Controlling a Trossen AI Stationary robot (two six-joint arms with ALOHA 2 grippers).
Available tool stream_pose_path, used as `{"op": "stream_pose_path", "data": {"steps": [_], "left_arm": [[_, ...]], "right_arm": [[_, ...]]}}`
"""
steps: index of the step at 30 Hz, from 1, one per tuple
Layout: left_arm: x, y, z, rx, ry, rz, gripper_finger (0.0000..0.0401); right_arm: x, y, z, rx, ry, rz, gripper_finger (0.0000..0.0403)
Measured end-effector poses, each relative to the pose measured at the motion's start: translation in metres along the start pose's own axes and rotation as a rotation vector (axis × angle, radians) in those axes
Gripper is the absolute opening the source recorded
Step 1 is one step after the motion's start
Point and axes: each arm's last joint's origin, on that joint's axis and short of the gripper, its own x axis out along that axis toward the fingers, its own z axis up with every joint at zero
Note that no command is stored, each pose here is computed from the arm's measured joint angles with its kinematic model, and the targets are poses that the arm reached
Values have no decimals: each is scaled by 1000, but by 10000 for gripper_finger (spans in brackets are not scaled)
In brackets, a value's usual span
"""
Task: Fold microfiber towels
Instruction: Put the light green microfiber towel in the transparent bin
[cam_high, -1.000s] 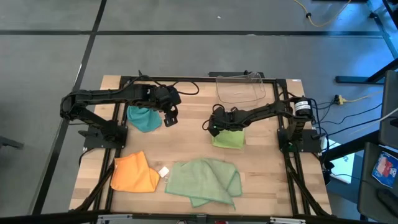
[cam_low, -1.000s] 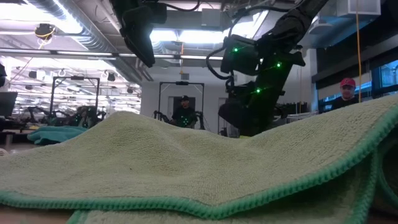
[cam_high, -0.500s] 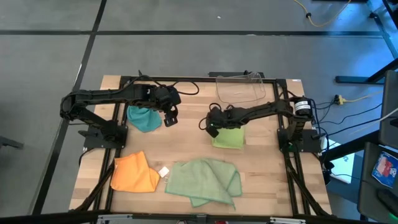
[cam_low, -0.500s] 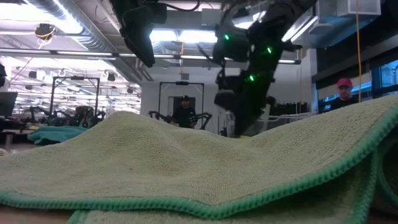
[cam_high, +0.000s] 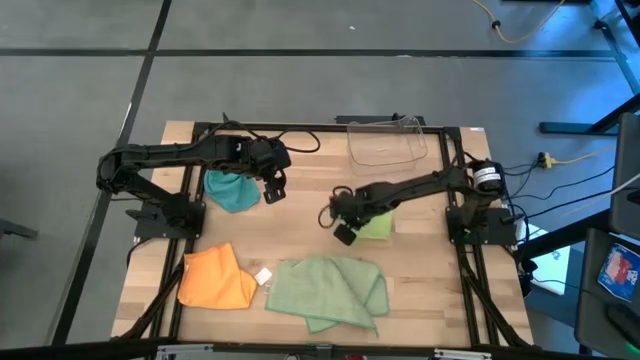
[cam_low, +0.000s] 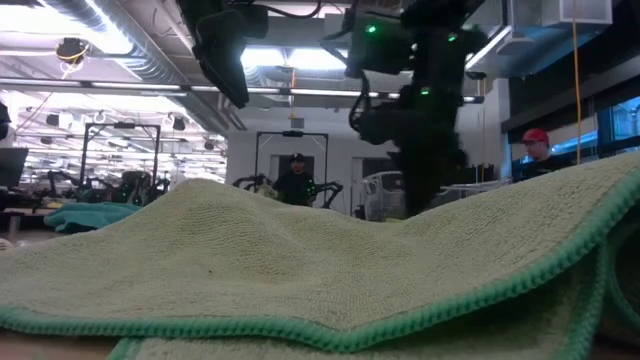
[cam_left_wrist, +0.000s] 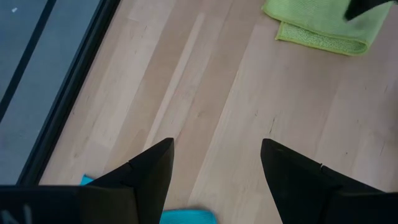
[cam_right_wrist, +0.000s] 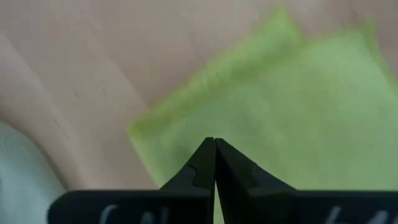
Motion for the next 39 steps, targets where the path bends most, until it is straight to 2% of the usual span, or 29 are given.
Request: {"op": "stream_pose_path", "data": {"steps": [3, 5, 7, 10, 13, 17, 19, 23, 25, 28, 30, 34, 37, 39], "left_arm": [[0, 0, 0, 0, 0, 0, 235], [0, 0, 0, 0, 0, 0, 235], [0, 0, 0, 0, 0, 0, 235], [0, 0, 0, 0, 0, 0, 235], [0, 0, 0, 1, 0, 0, 235], [0, 0, 0, 0, -1, 0, 235], [0, 0, 0, 0, -1, 0, 235], [0, 0, 0, 0, -1, 0, 235], [0, 0, 0, 0, -1, 0, 235], [0, 0, 0, 0, -1, 0, 235], [0, 0, 0, 0, 0, 0, 235], [0, 0, 0, 0, 0, 0, 235], [0, 0, 0, 0, 0, 0, 235], [0, 0, 0, 0, 0, 0, 235]], "right_arm": [[-3, 5, -22, 39, 24, -161, 8], [-7, 5, -34, 77, 9, -289, 10], [-9, 5, -42, 126, -24, -370, 13], [-5, 4, -43, 166, -64, -375, 16], [11, -3, -39, 186, -53, -302, 16], [28, -18, -30, 208, -126, -265, 6], [32, -16, -20, 119, -198, -197, 4], [34, 6, -2, -237, -326, 50, 6], [36, 14, 1, -413, -331, 182, 6], [41, 16, -4, -589, -253, 270, 6], [40, 11, -9, -616, -180, 244, 6], [31, 1, -15, -520, -99, 75, 6], [22, -2, -15, -524, -112, -30, 6], [9, 1, -11, -508, -171, -64, 6]]}}
